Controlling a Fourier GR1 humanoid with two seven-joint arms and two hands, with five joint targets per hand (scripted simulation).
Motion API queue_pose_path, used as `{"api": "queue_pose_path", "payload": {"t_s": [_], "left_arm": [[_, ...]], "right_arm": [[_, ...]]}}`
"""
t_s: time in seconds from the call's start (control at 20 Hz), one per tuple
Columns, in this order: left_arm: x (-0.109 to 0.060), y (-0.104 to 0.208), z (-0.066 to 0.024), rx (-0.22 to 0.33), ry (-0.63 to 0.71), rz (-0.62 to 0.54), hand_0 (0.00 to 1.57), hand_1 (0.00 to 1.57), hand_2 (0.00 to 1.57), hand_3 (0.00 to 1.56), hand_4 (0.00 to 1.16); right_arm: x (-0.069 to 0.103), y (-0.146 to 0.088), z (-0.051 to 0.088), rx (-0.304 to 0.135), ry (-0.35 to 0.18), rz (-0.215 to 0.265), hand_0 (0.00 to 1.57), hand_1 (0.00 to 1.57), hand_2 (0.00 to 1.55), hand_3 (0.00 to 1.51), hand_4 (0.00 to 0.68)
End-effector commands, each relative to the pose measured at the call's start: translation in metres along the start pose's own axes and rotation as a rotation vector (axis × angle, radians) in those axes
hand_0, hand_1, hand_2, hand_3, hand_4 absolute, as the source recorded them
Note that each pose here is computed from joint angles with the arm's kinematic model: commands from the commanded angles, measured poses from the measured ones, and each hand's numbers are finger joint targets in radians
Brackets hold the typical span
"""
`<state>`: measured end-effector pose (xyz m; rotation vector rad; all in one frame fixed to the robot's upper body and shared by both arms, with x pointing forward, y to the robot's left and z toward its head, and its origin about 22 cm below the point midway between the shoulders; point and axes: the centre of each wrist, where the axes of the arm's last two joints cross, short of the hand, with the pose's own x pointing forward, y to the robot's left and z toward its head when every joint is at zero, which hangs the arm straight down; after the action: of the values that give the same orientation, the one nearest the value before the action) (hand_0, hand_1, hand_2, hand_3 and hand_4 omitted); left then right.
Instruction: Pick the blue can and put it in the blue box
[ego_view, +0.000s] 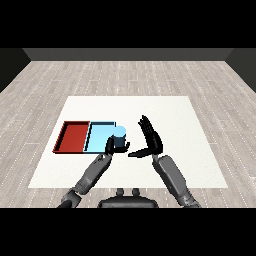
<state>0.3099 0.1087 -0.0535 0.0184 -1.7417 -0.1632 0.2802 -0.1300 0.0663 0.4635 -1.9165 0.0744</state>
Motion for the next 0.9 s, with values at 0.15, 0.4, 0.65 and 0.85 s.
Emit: {"api": "queue_pose_path", "payload": {"t_s": [0.15, 0.4, 0.65, 0.85], "left_arm": [[0.006, 0.028, -0.0175, 0.035, 0.013, -0.056, 1.57, 1.57, 1.57, 1.49, 1.12], [0.002, 0.057, -0.0204, 0.089, 0.070, -0.127, 1.57, 1.57, 1.57, 1.50, 1.13], [-0.010, 0.123, -0.0231, 0.232, 0.198, -0.192, 1.57, 1.57, 1.57, 1.50, 1.12], [-0.016, 0.168, -0.0256, 0.290, 0.326, -0.196, 1.57, 1.57, 1.57, 1.50, 1.09]], "right_arm": [[0.040, -0.040, 0.044, -0.140, -0.076, -0.021, 0.00, 0.00, 0.00, 0.00, 0.000], [0.046, -0.075, 0.049, -0.225, -0.131, 0.030, 0.00, 0.00, 0.00, 0.00, 0.000], [0.035, -0.093, 0.067, -0.252, -0.091, 0.048, 0.00, 0.00, 0.00, 0.00, 0.000], [0.056, -0.094, 0.058, -0.262, -0.103, 0.073, 0.00, 0.00, 0.00, 0.00, 0.000]]}}
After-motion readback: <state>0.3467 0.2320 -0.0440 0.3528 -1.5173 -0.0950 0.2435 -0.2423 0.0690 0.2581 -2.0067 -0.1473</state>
